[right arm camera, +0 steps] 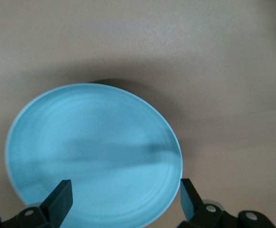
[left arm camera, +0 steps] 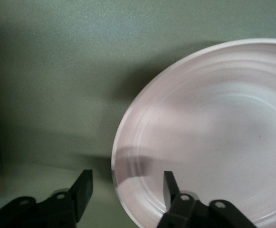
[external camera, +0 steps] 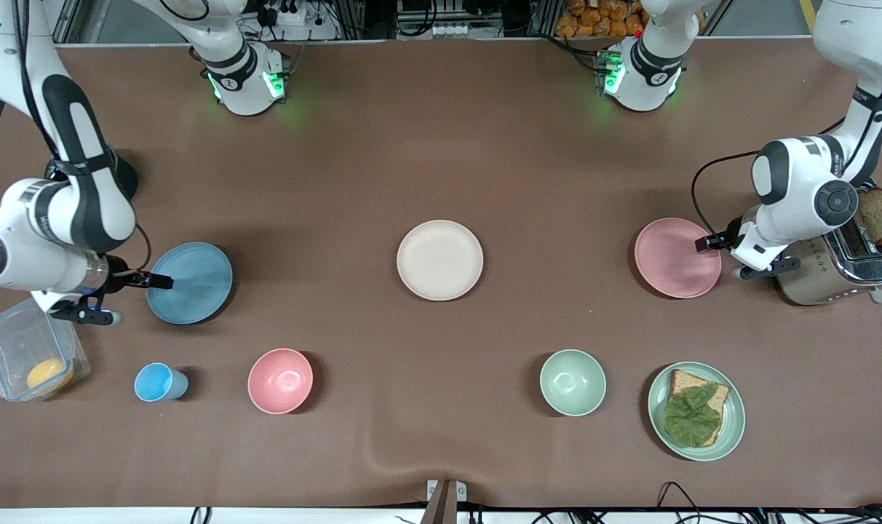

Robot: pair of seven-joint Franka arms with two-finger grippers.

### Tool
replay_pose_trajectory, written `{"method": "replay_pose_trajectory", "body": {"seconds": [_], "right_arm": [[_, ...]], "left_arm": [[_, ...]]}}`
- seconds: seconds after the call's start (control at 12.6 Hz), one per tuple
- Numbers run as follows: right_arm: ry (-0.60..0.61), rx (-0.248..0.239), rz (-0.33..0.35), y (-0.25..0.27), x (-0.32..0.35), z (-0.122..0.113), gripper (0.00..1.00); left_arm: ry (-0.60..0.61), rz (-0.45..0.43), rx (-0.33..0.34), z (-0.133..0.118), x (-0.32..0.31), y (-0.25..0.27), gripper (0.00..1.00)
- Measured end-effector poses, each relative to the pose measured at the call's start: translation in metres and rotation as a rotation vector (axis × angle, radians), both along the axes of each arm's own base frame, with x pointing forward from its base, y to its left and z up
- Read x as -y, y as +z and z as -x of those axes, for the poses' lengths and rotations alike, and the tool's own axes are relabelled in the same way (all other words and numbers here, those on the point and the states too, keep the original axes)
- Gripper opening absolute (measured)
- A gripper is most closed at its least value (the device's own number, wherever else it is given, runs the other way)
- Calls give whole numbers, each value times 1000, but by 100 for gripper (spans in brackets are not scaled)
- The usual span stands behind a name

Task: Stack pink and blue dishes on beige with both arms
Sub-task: 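Grasp the pink plate with the left gripper while the right gripper grasps the blue, then carry the pink plate onto the beige plate with the left gripper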

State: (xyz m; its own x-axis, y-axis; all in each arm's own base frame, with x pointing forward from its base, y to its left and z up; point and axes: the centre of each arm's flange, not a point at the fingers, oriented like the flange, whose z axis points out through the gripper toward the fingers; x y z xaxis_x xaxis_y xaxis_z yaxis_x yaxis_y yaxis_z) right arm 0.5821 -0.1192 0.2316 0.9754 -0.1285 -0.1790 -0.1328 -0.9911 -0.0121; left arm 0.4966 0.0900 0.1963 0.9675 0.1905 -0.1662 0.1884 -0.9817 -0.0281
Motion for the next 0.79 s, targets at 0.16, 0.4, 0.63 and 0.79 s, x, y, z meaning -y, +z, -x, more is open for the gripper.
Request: {"method": "replay_pose_trajectory", "body": {"seconds": [0.16,0.4,0.63,0.79], "right_arm": [[2,10,-1,-19,13,7,100],[30,-9,-17,-46,35,16,100],[46,-19,-24,-53,35,18,100],[50,-26,-27,-58,34,19,100]], "left_arm": [[-1,0,0,0,0,0,38],[-1,0,3,-1,1,2,4],[-2,-1,5,-2,1,3,4],[-3,-2,9,-3,2,4,4]]}}
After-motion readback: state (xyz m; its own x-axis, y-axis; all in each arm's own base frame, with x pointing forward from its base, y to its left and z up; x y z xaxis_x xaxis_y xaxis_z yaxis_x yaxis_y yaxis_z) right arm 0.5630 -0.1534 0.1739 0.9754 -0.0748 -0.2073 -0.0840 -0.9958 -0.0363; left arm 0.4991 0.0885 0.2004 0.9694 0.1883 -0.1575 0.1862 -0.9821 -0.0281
